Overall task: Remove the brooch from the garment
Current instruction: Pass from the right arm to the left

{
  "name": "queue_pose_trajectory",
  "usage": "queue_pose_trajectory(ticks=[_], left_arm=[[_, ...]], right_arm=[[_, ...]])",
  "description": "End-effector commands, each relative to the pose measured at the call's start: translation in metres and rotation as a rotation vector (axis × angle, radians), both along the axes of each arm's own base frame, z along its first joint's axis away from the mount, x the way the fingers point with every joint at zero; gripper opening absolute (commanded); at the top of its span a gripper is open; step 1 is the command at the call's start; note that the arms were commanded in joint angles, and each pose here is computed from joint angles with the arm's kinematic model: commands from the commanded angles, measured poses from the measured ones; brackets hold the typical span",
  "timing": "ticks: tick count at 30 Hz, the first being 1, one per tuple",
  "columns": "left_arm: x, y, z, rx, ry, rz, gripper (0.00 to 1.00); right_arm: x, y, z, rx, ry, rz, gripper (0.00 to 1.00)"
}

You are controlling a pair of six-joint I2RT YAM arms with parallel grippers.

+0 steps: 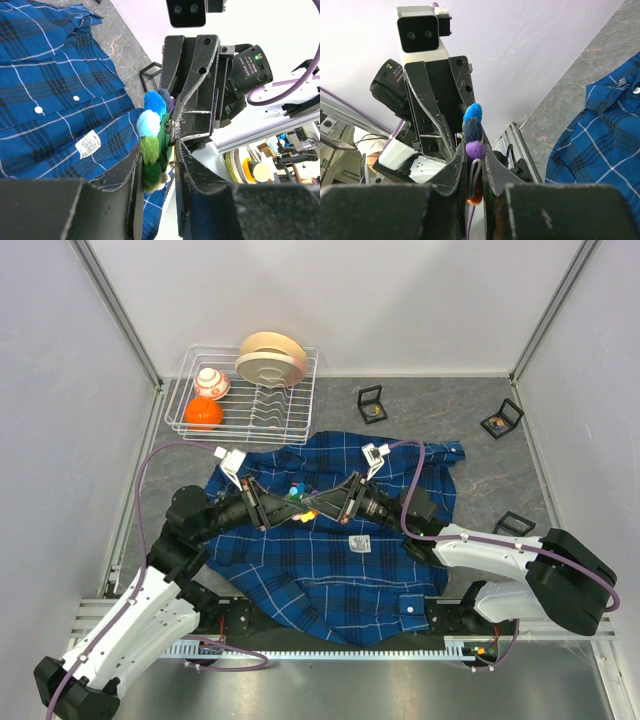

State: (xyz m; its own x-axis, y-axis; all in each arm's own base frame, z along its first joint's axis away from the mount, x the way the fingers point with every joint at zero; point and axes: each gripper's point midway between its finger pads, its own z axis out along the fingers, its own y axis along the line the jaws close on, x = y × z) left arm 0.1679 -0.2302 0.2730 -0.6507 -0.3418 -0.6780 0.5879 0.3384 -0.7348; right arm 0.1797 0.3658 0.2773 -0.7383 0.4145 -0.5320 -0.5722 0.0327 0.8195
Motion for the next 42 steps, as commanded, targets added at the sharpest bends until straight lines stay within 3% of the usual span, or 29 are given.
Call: queue_pose_trajectory(ticks=[1,21,32,36,40,42], left_arm=[[0.004,0.004,0.003,-0.006,-0.013,0.037,0.16],[-0.011,-0.002,0.012,-0.113,0.013,-0.040,0.02],[-0.011,0.000,0.013,-0.108,0.010,-0.028,0.02],[-0.011,0.000,0.013,-0.108,0.010,-0.025,0.02],[-0.010,0.000,0.014,-0.111,0.010,-0.028,0.02],[-0.010,0.000,0.014,-0.116,0.011,-0.027,0.02]], right_arm=[[-0.001,-0.008,0.020,0.070,-0.040,-0.018,0.00],[-0.014,-0.018,0.030,0.142,-0.151,0.066,0.00],[-0.015,-0.025,0.039,0.157,-0.163,0.096,0.34],[-0.016,-0.026,0.041,0.162,-0.169,0.105,0.37],[-0.020,-0.022,0.044,0.178,-0.170,0.149,0.30],[-0.021,-0.018,0.038,0.168,-0.162,0.169,0.34]])
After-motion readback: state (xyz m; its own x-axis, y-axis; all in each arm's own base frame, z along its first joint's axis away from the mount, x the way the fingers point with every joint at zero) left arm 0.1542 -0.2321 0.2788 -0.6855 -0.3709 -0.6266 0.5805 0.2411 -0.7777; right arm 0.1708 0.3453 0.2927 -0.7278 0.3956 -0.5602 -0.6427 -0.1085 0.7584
